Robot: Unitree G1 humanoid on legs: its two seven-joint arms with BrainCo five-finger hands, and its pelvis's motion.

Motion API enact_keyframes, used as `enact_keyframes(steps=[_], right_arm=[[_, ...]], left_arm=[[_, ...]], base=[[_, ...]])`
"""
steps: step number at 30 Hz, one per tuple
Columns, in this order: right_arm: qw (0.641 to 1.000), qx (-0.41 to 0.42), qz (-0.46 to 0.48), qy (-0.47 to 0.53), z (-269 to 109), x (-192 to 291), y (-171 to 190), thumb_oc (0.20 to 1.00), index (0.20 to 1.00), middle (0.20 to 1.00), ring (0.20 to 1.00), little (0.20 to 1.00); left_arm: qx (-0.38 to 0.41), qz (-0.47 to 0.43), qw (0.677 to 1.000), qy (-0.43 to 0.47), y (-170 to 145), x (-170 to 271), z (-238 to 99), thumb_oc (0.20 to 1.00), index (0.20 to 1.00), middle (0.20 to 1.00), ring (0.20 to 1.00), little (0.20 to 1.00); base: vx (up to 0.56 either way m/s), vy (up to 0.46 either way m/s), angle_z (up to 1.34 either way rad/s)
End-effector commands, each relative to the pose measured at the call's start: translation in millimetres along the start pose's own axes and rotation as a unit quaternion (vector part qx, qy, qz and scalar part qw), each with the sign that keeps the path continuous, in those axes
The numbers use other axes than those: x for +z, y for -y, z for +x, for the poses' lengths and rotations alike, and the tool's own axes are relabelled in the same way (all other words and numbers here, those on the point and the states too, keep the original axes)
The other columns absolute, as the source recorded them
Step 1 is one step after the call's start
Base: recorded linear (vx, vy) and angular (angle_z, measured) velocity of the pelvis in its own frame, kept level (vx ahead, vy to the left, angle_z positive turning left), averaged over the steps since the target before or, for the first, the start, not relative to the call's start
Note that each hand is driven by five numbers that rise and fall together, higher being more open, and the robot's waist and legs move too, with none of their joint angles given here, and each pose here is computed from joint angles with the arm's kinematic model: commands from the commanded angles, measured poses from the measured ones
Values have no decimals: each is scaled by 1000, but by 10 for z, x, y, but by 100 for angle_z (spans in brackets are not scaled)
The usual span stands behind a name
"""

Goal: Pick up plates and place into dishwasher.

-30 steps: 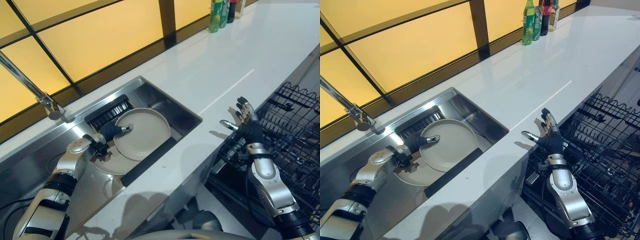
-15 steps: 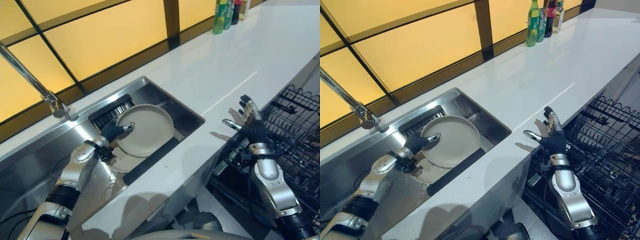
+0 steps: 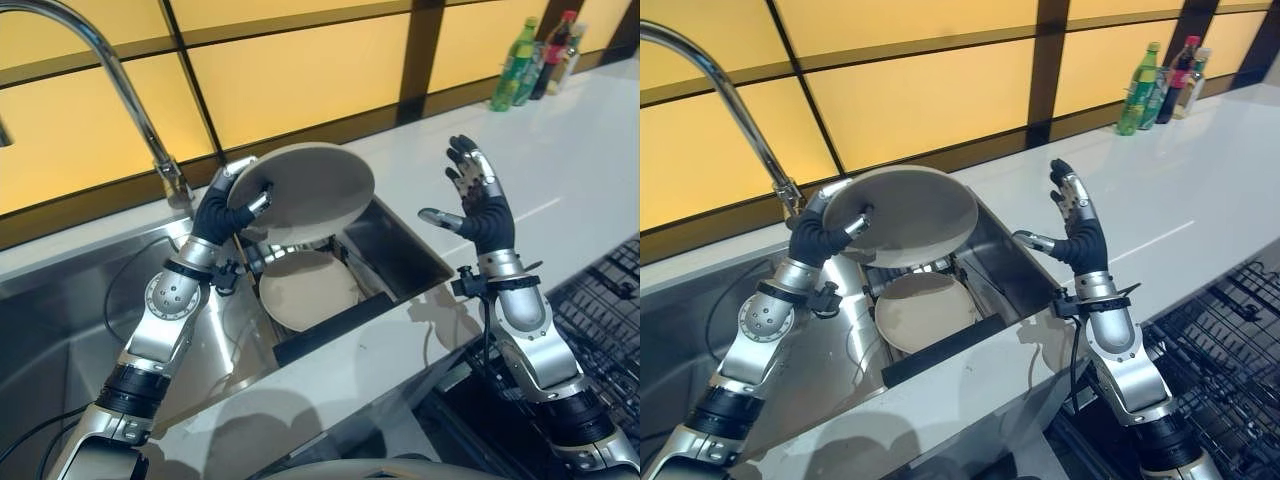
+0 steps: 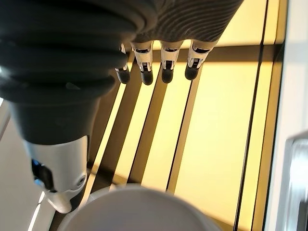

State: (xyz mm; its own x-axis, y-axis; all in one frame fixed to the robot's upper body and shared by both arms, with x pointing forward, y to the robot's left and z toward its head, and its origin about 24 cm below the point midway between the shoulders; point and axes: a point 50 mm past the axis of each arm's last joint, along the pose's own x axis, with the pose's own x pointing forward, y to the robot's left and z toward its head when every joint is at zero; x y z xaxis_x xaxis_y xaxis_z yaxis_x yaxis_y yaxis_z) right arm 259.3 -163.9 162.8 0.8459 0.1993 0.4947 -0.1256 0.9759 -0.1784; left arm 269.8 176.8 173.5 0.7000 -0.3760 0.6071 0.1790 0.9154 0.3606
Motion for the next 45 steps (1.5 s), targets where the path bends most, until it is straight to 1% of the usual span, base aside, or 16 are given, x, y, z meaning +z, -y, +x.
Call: enact_keyframes(steps=[1,8,10,12,19,29,30,31,37,45], right_arm=[[993,38,15,115,199,426,-152,1000,1000,1000,1000,1000],[988,93,45,117,256,485,-326,1000,1000,1000,1000,1000],[984,118,54,124,277,523,-413,1000,1000,1000,1000,1000],[981,126,58,133,322,557,-480,1000,1000,1000,1000,1000],[974,159,60,148,435,645,-643,1000,1000,1000,1000,1000],[968,196,51,147,449,664,-657,1000,1000,1000,1000,1000],[966,207,56,142,444,660,-665,771,771,771,771,771],[965,218,55,138,439,646,-674,200,200,200,200,200],[958,260,56,108,429,598,-694,200,200,200,200,200],[961,255,56,87,408,537,-642,200,200,200,200,200]], left_arm=[[5,57,991,119,-104,358,263,200,200,200,200,200],[-13,52,987,152,15,462,294,200,200,200,200,200],[-25,35,987,157,76,481,318,200,200,200,200,200],[-39,17,986,159,135,483,344,200,200,200,200,200],[-84,5,983,165,243,507,378,200,200,200,200,200],[-119,-5,978,168,297,544,391,200,200,200,200,200],[-120,-3,978,169,296,542,390,200,200,200,200,200],[-122,-3,978,169,289,543,387,200,200,200,200,200],[-119,-3,978,170,279,545,391,200,200,200,200,200],[-113,-7,980,166,282,524,374,200,200,200,200,200]], base=[[-56,7,14],[-72,12,7],[-55,3,1],[-32,1,5],[-5,2,2],[0,0,0],[0,0,0],[0,0,0],[0,0,0],[0,0,0]])
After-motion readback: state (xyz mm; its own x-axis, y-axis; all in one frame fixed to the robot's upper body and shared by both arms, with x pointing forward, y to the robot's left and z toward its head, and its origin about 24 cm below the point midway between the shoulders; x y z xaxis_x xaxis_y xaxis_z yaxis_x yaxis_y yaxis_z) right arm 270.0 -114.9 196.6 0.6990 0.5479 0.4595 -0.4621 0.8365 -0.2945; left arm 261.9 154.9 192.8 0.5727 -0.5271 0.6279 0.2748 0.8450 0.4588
